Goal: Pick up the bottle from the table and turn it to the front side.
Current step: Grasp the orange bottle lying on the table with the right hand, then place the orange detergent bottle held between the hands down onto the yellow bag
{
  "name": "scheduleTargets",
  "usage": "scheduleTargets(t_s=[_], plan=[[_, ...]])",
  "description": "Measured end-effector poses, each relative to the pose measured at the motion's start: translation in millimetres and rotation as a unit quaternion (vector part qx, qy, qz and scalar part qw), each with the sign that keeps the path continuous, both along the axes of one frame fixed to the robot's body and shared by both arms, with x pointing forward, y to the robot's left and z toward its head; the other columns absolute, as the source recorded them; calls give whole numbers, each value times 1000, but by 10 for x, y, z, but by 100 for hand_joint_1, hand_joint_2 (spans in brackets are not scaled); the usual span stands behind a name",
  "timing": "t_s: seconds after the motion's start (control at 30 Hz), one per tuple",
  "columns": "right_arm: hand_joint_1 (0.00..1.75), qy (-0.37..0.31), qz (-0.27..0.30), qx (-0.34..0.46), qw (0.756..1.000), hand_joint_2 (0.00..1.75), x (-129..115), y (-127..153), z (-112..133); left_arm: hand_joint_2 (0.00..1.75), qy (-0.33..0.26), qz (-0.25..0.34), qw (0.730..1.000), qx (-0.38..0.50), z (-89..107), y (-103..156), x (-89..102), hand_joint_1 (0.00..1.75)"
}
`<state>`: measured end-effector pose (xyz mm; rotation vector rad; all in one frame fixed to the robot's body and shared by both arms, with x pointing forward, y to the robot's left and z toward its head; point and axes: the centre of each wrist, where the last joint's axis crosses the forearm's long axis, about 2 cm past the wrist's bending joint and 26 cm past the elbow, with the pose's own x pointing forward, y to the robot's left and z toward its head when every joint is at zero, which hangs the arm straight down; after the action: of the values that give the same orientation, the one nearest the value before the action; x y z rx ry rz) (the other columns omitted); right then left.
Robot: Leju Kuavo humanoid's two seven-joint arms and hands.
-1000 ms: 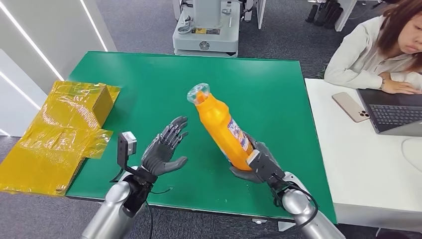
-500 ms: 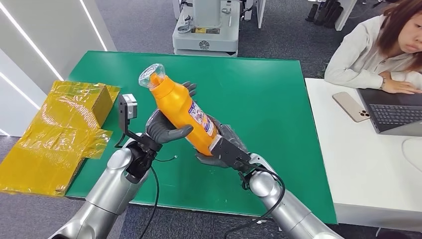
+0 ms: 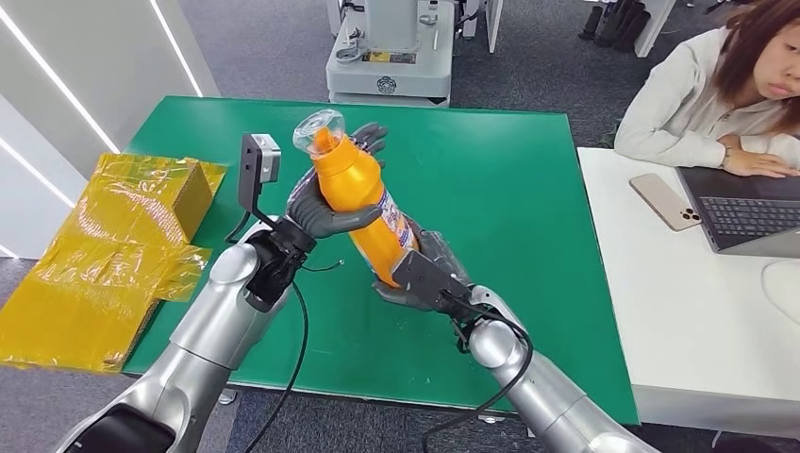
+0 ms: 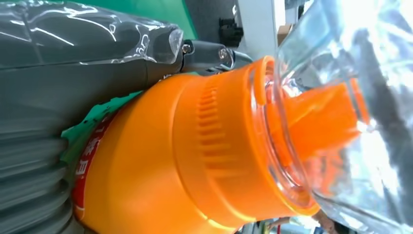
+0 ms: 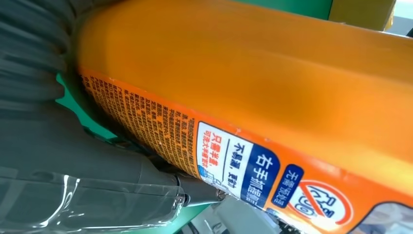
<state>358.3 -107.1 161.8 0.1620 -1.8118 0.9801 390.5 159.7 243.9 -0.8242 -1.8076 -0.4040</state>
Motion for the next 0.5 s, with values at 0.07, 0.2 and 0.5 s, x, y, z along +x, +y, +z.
scheduleTargets(t_s=[0.07, 0.2, 0.5], plan=[[175, -5, -6, -3, 1000, 175, 3, -13, -8, 175, 23, -25, 999, -15, 0, 2, 0, 161], [175, -21, -21, -14, 999, 175, 0, -48, -20, 175, 64, -59, 994, -60, -15, 43, 2, 175], [5, -36, -38, -10, 999, 175, -92, -163, -113, 175, 101, -80, 987, -92, -86, 131, -11, 175]])
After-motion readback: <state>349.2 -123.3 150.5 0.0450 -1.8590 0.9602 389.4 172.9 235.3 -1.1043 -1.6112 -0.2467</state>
